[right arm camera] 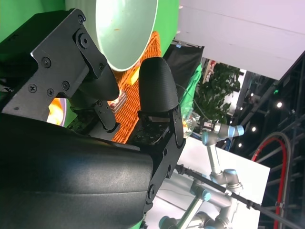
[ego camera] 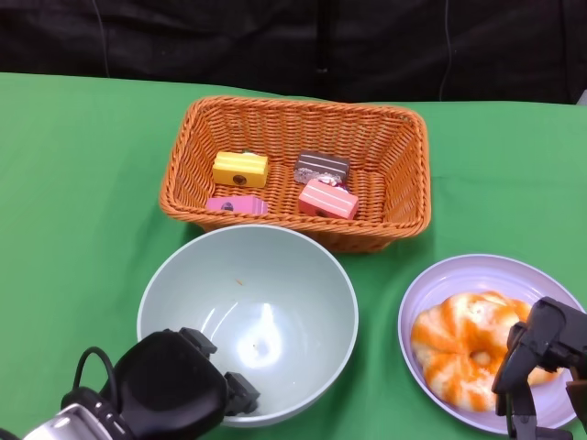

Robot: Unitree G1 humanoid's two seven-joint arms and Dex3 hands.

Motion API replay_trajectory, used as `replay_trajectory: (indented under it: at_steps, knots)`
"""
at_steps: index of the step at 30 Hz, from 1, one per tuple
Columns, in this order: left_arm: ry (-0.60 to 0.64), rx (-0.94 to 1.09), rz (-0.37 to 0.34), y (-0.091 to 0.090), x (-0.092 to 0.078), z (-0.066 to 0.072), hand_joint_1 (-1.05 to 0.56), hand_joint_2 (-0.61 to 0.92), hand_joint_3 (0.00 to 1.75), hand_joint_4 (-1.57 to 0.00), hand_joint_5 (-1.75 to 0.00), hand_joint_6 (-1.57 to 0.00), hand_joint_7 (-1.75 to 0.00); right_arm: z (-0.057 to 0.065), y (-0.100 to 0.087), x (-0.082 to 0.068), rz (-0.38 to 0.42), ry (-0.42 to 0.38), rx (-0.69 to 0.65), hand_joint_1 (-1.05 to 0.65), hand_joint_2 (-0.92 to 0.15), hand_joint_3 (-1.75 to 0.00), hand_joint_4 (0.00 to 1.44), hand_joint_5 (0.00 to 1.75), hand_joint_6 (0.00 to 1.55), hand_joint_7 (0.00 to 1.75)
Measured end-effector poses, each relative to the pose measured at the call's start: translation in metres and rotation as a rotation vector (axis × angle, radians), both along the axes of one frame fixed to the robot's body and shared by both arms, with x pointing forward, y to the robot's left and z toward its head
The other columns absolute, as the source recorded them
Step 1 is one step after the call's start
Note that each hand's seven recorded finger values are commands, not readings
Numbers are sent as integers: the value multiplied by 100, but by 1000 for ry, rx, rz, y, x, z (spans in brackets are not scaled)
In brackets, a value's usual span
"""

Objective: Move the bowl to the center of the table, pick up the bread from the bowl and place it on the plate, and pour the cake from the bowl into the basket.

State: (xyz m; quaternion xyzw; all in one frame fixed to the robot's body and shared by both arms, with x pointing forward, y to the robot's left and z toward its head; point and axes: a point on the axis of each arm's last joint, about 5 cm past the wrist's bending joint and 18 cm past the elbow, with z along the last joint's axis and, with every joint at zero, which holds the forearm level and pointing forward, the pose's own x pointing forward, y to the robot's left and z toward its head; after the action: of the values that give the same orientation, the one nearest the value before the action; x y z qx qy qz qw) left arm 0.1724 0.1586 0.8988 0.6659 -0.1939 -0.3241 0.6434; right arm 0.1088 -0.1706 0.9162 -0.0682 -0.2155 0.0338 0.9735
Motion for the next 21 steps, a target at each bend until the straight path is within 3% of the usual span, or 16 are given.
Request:
replay_trajectory:
  at_steps: [6,12,18,21]
  knots:
    - [101,-134,52,3,-7,18,-80,92,21,-32,-48,-46,-1,1,-2,0,38,8,-12,8,-37,-156,89,175,73,164]
    - [81,-237,81,8,-18,40,-74,92,18,-35,-47,-55,-4,1,-2,1,85,16,-3,6,-36,-154,90,175,74,160]
    - [-36,-404,78,12,-26,43,-63,92,15,-56,-55,-69,-9,2,-3,4,137,17,-11,7,-33,-158,89,174,77,154]
    - [-67,-542,100,12,-30,37,-55,92,9,-74,-65,-83,-12,2,-3,7,146,19,-13,9,-31,-160,89,171,79,150]
